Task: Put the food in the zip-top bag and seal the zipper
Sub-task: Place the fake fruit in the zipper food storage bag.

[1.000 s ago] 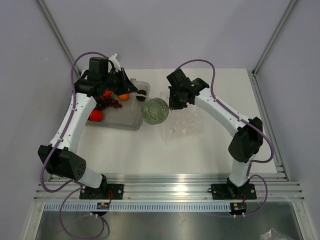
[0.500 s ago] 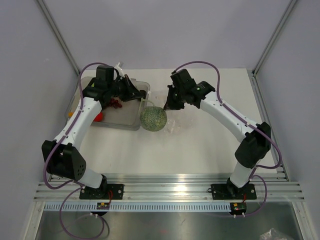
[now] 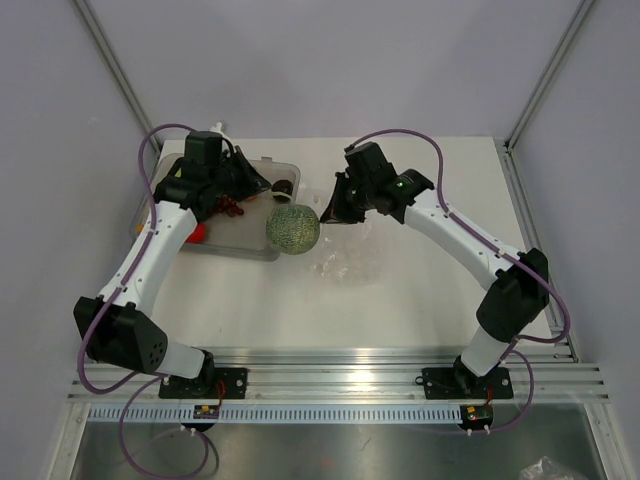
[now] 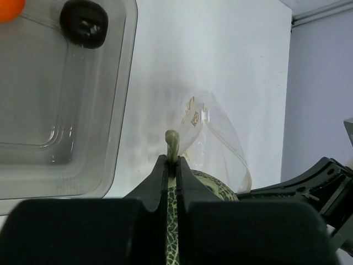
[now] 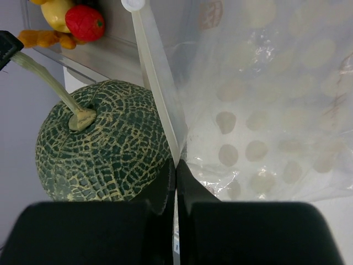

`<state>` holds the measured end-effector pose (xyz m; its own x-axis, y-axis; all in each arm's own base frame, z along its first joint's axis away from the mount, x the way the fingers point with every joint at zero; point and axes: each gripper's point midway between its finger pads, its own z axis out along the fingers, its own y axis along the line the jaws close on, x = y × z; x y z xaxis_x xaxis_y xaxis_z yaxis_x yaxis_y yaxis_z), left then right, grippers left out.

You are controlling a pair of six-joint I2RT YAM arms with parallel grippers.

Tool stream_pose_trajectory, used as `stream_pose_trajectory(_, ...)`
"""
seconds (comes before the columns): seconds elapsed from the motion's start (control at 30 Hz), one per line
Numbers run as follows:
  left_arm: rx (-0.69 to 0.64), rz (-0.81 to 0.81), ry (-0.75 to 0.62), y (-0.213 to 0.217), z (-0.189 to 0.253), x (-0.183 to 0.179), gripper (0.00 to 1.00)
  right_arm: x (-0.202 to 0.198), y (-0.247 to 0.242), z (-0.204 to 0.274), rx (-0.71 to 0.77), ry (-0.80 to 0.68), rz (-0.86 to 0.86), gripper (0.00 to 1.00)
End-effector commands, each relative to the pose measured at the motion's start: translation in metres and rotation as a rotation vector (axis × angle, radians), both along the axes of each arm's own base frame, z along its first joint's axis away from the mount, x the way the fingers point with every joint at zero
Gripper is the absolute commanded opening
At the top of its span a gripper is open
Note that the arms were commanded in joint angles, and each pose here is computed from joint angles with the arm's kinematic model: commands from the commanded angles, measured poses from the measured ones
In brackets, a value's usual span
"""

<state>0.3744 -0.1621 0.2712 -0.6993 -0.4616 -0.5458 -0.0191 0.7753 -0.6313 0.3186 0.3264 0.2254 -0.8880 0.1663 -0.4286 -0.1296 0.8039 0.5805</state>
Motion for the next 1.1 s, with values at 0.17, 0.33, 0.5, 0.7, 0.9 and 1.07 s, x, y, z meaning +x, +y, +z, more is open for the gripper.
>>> stream_pose_trajectory(0.17, -0.037, 0.105, -0.092, 0.006, 0.035, 0.001, 0.00, -0.003, 0.027, 0.034, 0.199, -0.015, -0.003, 0.00)
stream_pose_trajectory(0.33, -0.036, 0.109, -0.113, 0.001, 0.045, 0.002, 0.00, -0.005, 0.036, 0.033, 0.235, 0.002, 0.015, 0.00)
stream_pose_trajectory(0.5, 0.017, 0.108, -0.065, -0.006, 0.022, 0.005, 0.00, -0.006, 0.041, 0.044, 0.261, -0.011, 0.033, 0.00)
stream_pose_trajectory(0.7, 0.038, 0.097, -0.049, -0.018, 0.010, 0.006, 0.00, -0.009, 0.048, 0.046, 0.272, -0.008, 0.048, 0.00)
stream_pose_trajectory(0.9, 0.086, 0.151, -0.048, -0.010, 0.007, 0.012, 0.00, -0.014, 0.056, 0.055, 0.302, -0.010, 0.066, 0.00)
stream_pose_trajectory(1.07, 0.064, 0.266, -0.079, 0.005, 0.016, 0.014, 0.00, -0.015, 0.058, 0.059, 0.320, -0.014, 0.058, 0.00)
